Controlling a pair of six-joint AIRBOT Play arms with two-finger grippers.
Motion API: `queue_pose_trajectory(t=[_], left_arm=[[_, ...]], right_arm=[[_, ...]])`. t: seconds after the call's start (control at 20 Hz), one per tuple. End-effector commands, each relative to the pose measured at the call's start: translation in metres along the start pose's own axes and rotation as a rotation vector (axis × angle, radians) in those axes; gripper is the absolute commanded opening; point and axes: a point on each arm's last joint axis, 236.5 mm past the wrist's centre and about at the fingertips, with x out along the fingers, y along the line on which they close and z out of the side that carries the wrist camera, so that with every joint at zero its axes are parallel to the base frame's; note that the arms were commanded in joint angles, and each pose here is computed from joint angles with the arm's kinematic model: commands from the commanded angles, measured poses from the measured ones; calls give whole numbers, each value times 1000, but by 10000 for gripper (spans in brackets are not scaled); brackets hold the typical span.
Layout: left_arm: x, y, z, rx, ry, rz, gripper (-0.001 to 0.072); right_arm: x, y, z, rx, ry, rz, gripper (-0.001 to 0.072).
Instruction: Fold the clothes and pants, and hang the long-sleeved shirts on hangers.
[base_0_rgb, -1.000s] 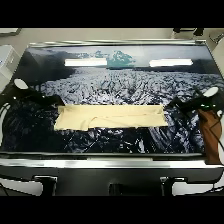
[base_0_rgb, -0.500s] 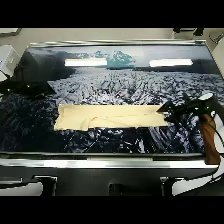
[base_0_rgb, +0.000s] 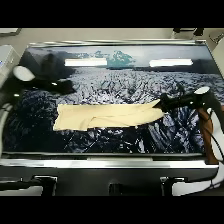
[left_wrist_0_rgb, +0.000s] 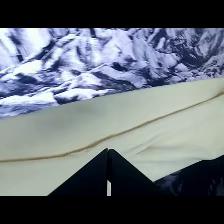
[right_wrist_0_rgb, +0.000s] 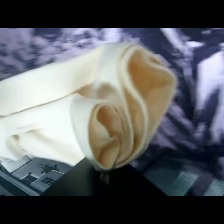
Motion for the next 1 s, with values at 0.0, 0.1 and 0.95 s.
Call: queue_pose_trajectory(t=[0.0, 0.1, 0.95], left_arm=[[75, -70, -42, 70, 114, -98, 21], [111, -91, -75, 55, 208, -119, 21], [237, -295, -141, -516, 183, -520, 21]], right_arm=[[-41, 70, -22, -147, -67, 75, 34], [-63, 108, -43, -239, -112, 93, 34], [-135, 187, -118, -385, -239, 178, 35]])
